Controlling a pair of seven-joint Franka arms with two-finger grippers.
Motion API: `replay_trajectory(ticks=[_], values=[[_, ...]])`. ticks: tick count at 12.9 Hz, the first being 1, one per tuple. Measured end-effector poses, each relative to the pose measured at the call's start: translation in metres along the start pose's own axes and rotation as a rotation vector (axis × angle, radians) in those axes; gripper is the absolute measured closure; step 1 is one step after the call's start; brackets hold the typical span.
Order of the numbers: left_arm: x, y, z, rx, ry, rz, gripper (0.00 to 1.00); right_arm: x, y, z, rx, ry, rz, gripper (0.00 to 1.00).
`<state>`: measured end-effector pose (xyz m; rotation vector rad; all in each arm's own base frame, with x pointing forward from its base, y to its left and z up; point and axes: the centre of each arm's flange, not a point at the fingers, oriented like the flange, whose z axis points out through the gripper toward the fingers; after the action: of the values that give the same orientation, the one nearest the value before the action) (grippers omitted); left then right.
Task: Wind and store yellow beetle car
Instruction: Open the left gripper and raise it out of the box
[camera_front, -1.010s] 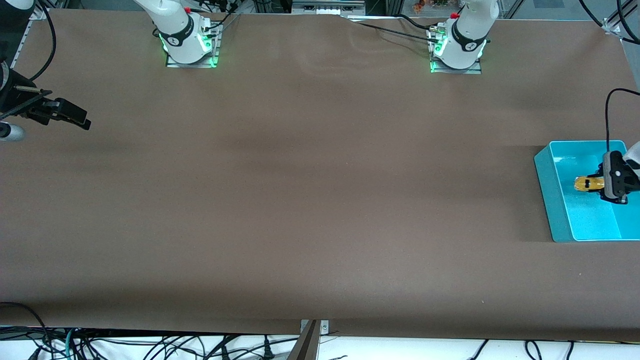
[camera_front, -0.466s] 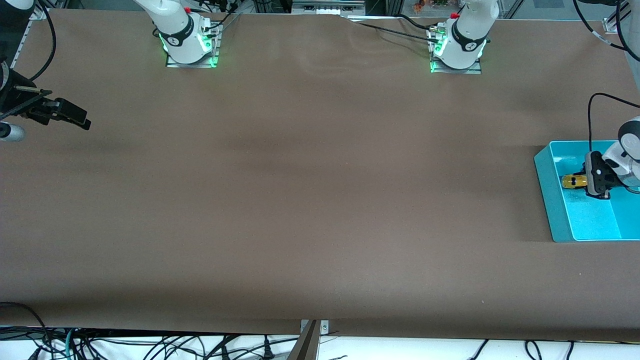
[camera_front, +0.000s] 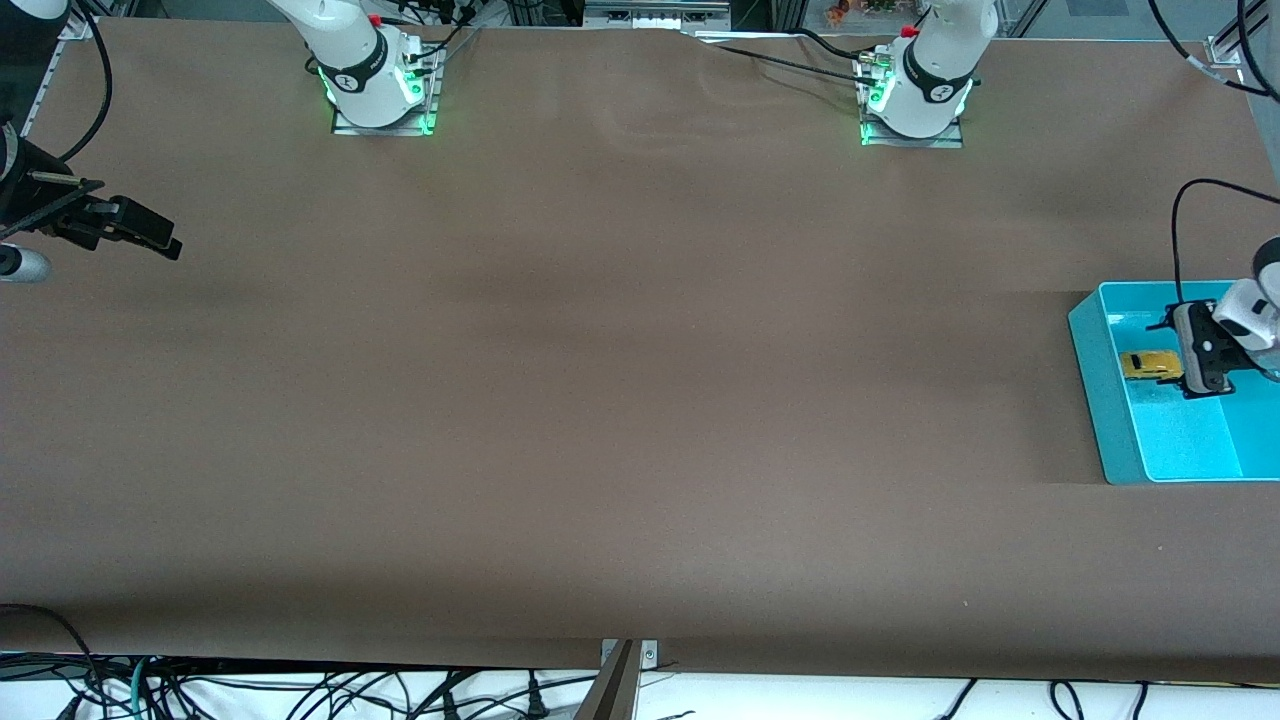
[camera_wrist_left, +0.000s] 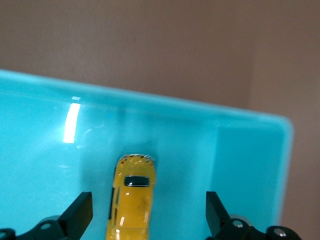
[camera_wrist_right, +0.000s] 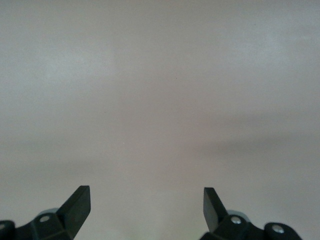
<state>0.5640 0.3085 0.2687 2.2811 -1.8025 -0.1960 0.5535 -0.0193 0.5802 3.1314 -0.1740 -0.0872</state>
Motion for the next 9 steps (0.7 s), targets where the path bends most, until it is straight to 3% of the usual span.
replay_trajectory(ticks=[3, 6, 9], values=[[0.056, 0.019, -0.081, -0.046, -0.001, -0.129, 0.00, 0.000, 0.000, 0.000, 0.000, 0.000, 0.000, 0.00], [0.116, 0.034, -0.127, -0.068, -0.003, -0.270, 0.00, 0.000, 0.000, 0.000, 0.000, 0.000, 0.000, 0.00], [0.192, 0.061, -0.175, -0.035, -0.013, -0.508, 0.00, 0.000, 0.000, 0.000, 0.000, 0.000, 0.001, 0.00]])
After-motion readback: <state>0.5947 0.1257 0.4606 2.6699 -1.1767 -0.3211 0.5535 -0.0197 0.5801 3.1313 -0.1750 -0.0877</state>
